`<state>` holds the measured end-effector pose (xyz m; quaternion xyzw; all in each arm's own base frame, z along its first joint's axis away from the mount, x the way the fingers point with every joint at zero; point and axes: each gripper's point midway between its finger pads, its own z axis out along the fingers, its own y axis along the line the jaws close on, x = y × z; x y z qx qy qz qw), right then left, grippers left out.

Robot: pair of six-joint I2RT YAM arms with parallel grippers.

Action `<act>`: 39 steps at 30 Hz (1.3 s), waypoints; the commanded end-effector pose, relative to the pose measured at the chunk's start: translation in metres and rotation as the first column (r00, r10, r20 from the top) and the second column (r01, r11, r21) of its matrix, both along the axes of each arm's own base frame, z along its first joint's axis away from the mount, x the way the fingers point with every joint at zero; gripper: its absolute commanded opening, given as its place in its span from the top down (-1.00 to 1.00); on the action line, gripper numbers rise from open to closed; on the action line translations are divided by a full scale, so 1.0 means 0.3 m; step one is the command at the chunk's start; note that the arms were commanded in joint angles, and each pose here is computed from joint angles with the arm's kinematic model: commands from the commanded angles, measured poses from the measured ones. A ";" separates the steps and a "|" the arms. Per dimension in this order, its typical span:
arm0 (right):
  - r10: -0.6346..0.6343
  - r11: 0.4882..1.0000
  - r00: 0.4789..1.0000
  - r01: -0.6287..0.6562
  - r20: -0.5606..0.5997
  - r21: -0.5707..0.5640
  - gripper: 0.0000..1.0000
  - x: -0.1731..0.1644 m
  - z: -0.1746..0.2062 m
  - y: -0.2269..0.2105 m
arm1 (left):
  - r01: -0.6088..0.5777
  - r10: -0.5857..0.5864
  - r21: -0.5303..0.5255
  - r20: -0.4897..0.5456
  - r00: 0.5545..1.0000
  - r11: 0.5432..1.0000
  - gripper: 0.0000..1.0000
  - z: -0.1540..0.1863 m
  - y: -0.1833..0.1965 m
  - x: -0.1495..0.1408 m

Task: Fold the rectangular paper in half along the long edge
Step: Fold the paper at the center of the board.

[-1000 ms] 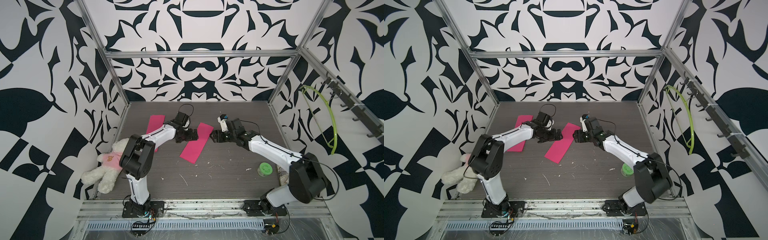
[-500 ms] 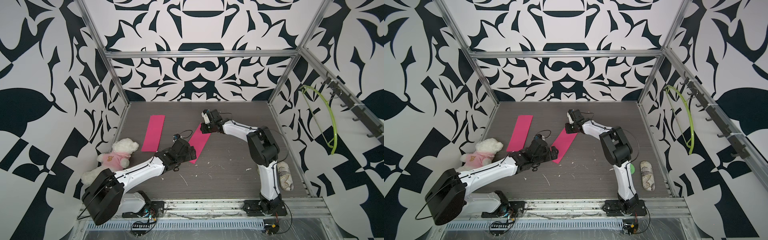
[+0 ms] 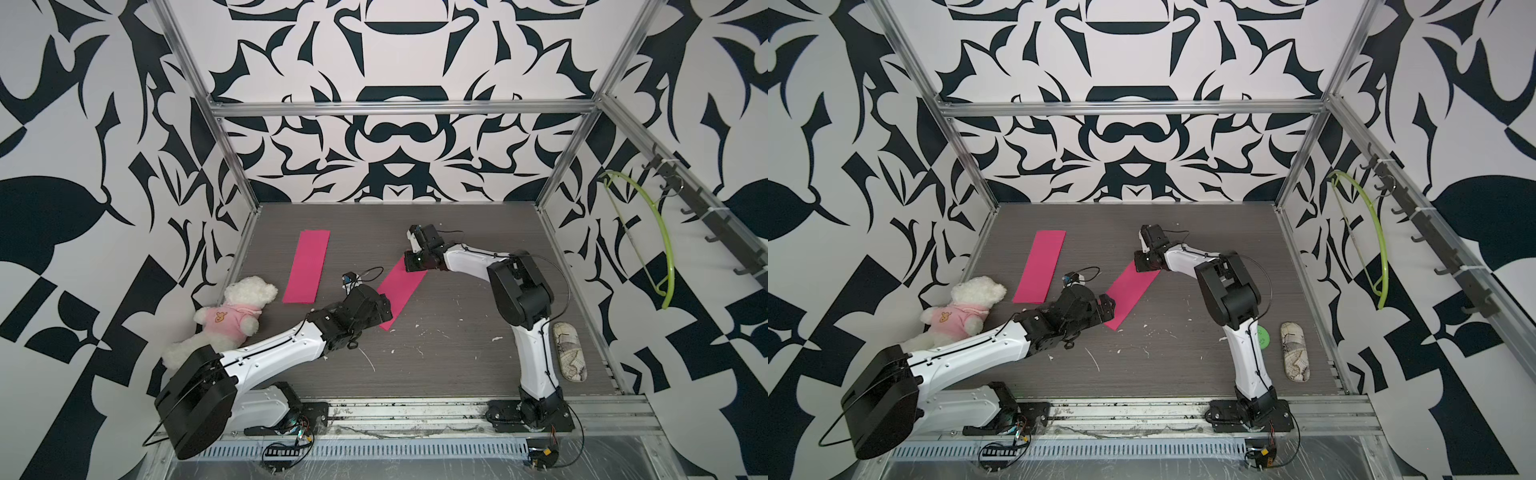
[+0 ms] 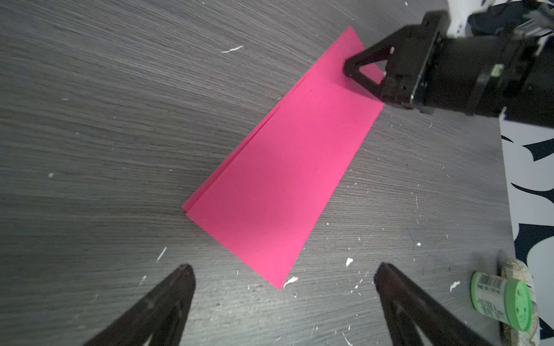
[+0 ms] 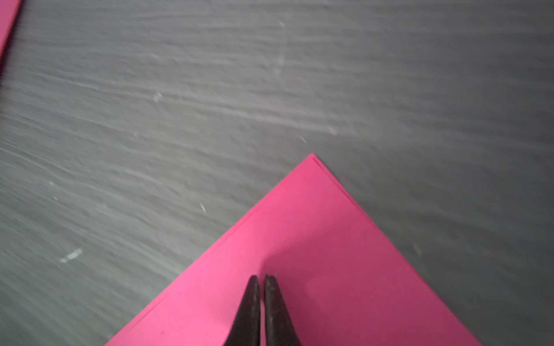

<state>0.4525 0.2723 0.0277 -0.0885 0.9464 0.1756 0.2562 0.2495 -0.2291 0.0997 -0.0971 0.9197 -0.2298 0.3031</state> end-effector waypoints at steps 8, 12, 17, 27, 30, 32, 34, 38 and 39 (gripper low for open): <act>-0.251 0.968 0.968 0.252 0.015 -0.007 0.83 -0.218 0.044 -0.224 | 0.114 -0.117 -0.059 -0.060 0.991 0.992 -0.98 -0.043 -0.156 0.029; -0.324 0.946 0.946 0.324 0.020 0.009 0.85 -0.301 0.069 -0.281 | 0.165 -0.173 -0.078 -0.123 0.977 0.983 -0.94 -0.093 -0.220 0.025; -0.312 0.950 0.949 0.310 0.038 0.033 0.83 -0.343 0.119 -0.291 | 0.196 -0.219 -0.123 -0.217 0.951 0.973 -0.61 -0.174 -0.273 -0.006; -0.073 0.991 0.997 0.069 0.034 0.112 0.49 -0.409 0.253 -0.182 | 0.195 -0.203 -0.058 -0.338 0.919 0.979 0.40 -0.286 -0.226 -0.061; 0.018 0.992 0.999 -0.015 -0.026 0.126 0.54 -0.468 0.242 -0.111 | 0.189 -0.189 -0.035 -0.363 0.912 0.981 0.53 -0.308 -0.202 -0.074; 0.073 0.991 0.995 -0.064 -0.074 0.119 0.63 -0.516 0.219 -0.064 | 0.185 -0.180 -0.022 -0.373 0.910 0.983 0.59 -0.317 -0.187 -0.080; 0.113 0.988 0.988 -0.100 -0.106 0.121 0.72 -0.559 0.198 -0.013 | 0.182 -0.172 -0.009 -0.381 0.909 0.983 0.64 -0.326 -0.171 -0.085; 0.157 0.980 0.975 -0.134 -0.156 0.146 0.83 -0.617 0.153 0.065 | 0.177 -0.164 -0.001 -0.386 0.908 0.984 0.69 -0.333 -0.152 -0.088; 0.165 0.979 0.972 -0.140 -0.166 0.150 0.85 -0.628 0.141 0.083 | 0.175 -0.161 0.001 -0.387 0.908 0.984 0.70 -0.335 -0.148 -0.087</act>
